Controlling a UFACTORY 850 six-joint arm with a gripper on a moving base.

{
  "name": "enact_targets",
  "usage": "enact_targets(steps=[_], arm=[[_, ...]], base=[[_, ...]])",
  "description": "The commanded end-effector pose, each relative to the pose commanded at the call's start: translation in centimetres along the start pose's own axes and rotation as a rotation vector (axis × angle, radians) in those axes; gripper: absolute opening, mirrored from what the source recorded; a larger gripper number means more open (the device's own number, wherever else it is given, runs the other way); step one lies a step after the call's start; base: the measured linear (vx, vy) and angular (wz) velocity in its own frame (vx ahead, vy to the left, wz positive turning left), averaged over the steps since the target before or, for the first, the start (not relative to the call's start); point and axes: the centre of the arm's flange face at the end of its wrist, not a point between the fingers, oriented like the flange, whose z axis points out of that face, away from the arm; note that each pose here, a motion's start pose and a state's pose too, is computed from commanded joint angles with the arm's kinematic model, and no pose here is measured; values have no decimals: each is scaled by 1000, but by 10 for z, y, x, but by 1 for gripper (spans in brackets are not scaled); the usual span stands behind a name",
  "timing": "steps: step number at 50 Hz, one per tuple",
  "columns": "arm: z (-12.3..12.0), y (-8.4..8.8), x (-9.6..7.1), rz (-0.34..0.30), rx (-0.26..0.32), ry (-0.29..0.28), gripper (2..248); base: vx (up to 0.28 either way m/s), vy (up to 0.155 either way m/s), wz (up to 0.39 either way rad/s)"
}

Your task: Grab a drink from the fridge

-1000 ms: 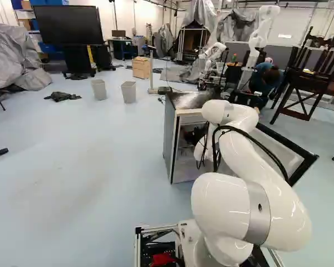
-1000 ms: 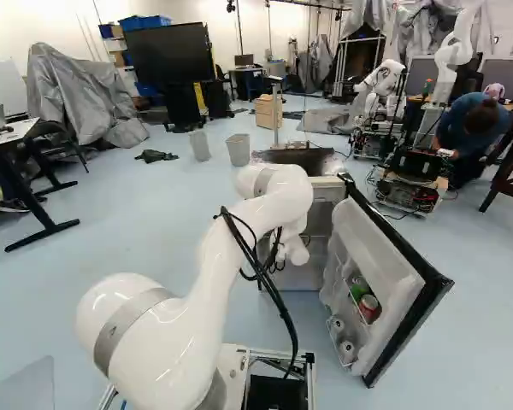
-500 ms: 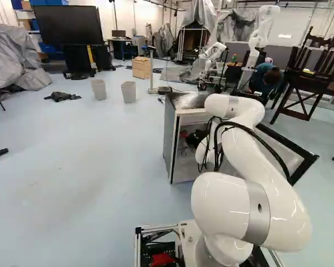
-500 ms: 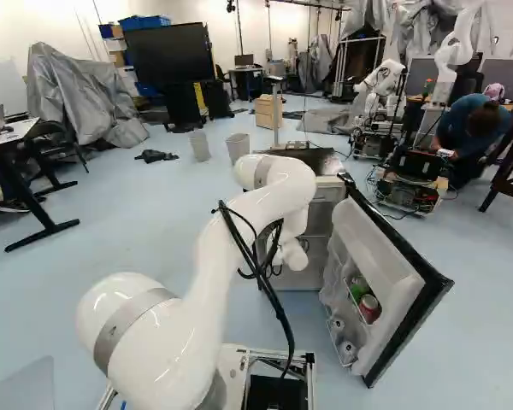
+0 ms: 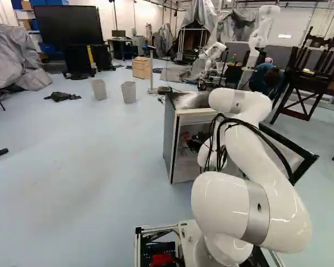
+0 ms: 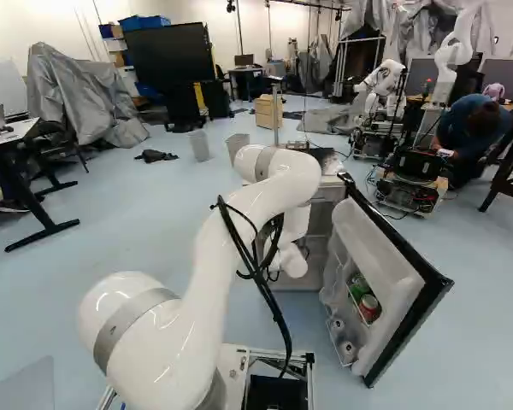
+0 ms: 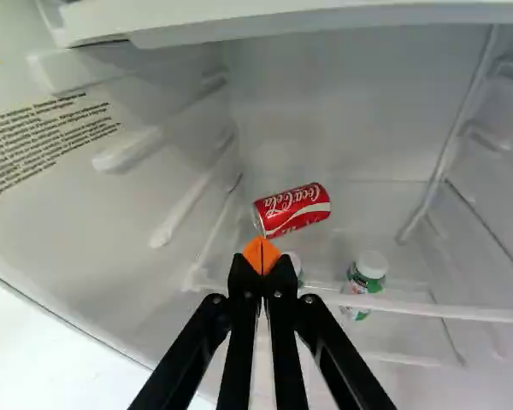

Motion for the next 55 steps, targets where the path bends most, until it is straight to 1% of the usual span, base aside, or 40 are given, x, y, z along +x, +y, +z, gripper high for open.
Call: enact_targets(steps=[11,55], arm=[[-4,-1,0,5,-2,-5,26],[-4,-1,0,6,-2,-5,26]], base=[[0,0,0],[0,0,0]])
